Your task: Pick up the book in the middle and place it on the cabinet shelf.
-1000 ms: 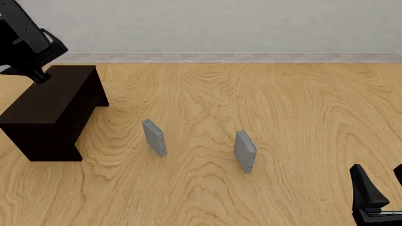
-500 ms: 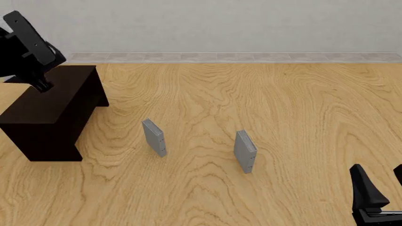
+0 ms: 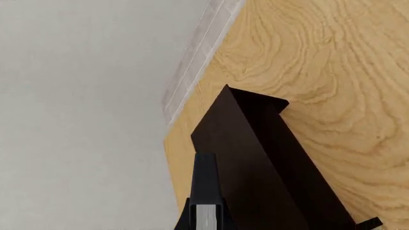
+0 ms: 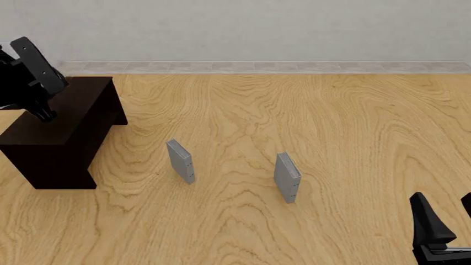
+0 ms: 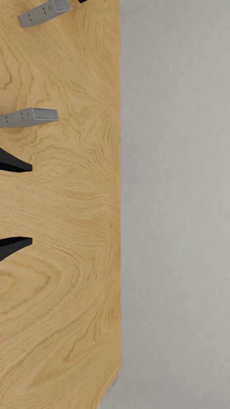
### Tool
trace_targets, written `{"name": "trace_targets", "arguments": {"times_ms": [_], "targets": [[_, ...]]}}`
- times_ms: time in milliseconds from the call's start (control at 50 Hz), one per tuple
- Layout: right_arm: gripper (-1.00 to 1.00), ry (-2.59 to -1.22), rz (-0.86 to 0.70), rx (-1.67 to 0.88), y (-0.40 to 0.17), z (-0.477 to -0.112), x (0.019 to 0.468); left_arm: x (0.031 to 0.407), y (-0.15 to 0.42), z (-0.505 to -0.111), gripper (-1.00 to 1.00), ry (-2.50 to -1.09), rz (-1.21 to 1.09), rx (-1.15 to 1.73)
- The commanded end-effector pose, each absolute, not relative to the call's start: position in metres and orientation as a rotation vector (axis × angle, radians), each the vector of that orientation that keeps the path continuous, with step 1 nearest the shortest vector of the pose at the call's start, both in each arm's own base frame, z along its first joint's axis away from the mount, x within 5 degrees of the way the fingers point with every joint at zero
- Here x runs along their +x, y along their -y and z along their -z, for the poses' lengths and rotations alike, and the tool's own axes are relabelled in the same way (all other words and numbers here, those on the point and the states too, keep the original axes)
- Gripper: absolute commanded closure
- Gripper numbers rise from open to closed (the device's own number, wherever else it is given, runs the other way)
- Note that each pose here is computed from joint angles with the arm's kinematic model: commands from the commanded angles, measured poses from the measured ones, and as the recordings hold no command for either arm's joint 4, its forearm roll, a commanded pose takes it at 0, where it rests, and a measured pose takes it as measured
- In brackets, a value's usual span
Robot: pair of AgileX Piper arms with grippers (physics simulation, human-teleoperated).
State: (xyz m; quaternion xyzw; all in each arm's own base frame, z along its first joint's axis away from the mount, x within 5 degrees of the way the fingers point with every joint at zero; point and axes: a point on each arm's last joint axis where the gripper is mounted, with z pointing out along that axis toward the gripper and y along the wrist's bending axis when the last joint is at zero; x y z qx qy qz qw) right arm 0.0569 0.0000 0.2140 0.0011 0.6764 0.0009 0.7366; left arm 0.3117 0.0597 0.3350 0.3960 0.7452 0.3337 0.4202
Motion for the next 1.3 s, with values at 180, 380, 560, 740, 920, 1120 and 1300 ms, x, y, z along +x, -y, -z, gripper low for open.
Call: {"name": "trace_targets", "arguments": {"times_ms": [180, 380, 560, 740, 920, 1120, 1300], "targets": [[-1.0, -1.485, -0.002, 0.002, 0.0, -0.214, 0.057, 0.312, -0.057, -0.329, 1.0, -1.82, -0.898, 1.086], [-1.0, -1.486, -0.002, 0.002, 0.0, -0.214, 0.057, 0.308, -0.051, -0.328, 1.0, -1.806, -0.893, 1.112], [-1.0, -1.485, -0.002, 0.003, 0.0, -0.214, 0.057, 0.308, -0.049, -0.325, 1.0, -1.82, -0.878, 1.122], [-1.0, -1.485, -0.001, 0.002, 0.0, -0.214, 0.057, 0.308, -0.047, -0.324, 1.0, -1.829, -0.864, 1.133], [-1.0, -1.486, -0.002, 0.002, 0.0, -0.214, 0.057, 0.31, -0.045, -0.322, 1.0, -1.848, -0.839, 1.13], [-1.0, -1.486, -0.002, 0.003, 0.0, -0.214, 0.057, 0.311, -0.044, -0.318, 1.0, -1.895, -0.793, 1.126], [-1.0, -1.486, -0.002, 0.003, 0.0, -0.214, 0.057, 0.314, -0.046, -0.32, -1.0, -1.897, -0.795, 1.114]]}}
